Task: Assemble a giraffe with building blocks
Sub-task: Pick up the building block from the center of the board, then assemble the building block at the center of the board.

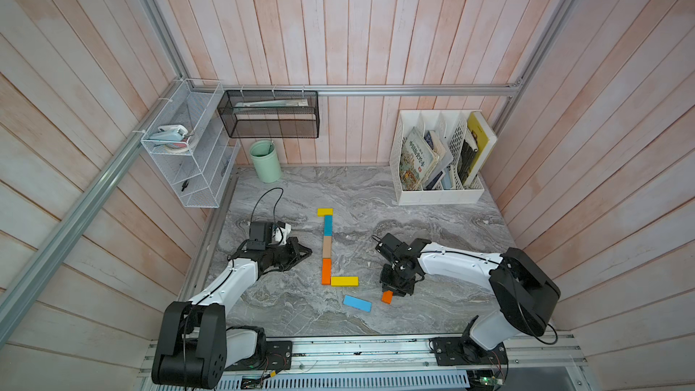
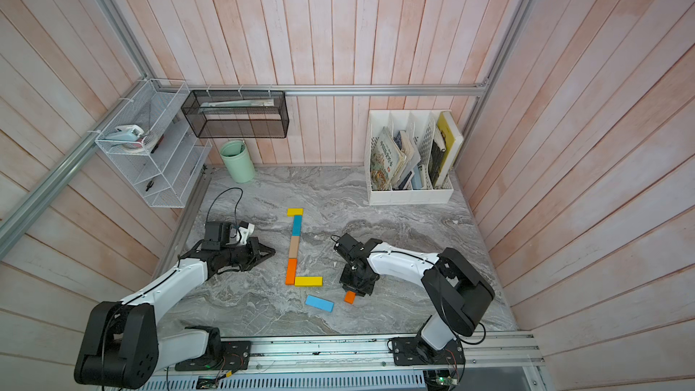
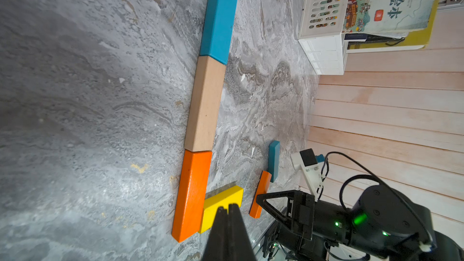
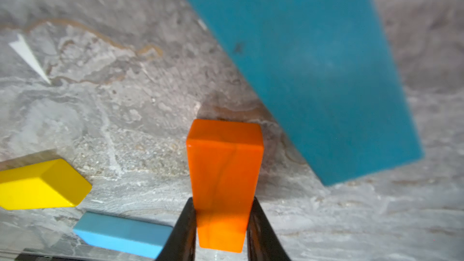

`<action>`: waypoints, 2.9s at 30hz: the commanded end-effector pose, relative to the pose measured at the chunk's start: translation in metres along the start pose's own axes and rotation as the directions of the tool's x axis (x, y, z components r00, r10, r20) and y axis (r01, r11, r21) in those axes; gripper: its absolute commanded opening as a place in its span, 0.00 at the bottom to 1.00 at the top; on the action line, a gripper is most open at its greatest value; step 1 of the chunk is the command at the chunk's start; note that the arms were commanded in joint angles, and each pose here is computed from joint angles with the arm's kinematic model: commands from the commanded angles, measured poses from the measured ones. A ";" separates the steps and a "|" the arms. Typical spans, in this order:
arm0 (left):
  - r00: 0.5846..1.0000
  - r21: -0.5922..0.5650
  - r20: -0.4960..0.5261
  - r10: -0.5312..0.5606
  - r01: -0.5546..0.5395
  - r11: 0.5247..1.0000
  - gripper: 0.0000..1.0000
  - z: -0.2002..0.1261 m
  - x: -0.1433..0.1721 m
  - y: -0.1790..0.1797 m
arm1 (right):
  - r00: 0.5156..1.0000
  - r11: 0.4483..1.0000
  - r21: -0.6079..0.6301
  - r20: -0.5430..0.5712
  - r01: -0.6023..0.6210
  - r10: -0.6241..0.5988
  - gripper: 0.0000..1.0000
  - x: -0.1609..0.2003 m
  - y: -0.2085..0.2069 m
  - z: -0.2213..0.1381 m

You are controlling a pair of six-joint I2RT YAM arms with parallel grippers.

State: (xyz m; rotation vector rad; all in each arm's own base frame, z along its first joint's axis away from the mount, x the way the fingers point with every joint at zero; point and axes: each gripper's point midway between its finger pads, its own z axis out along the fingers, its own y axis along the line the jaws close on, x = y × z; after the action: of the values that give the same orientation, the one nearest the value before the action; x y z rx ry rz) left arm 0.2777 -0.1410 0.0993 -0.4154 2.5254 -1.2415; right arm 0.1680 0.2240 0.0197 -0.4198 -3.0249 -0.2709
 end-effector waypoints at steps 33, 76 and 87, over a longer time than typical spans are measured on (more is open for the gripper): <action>0.999 -0.039 0.032 0.023 -0.022 0.999 0.00 -0.004 -0.015 -0.003 | -0.276 -0.269 0.071 0.146 0.961 -0.950 0.00 0.001 0.036 -0.074; 0.999 -0.054 0.040 0.022 -0.020 0.998 0.00 -0.003 -0.011 0.004 | -0.313 -0.332 0.012 -0.301 0.943 -0.901 0.00 -0.014 0.051 0.010; 0.999 -0.052 0.039 0.025 -0.023 0.998 0.00 -0.003 -0.011 0.004 | -0.305 -0.317 -0.011 -0.297 0.949 -0.905 0.00 -0.006 0.053 0.016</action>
State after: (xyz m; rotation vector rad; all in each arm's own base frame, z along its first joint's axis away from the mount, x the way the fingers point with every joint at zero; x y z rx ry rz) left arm 0.2862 -0.1353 0.0999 -0.4299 2.5339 -1.1740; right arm 0.1969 0.2712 0.0205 2.2312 -2.0928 0.1164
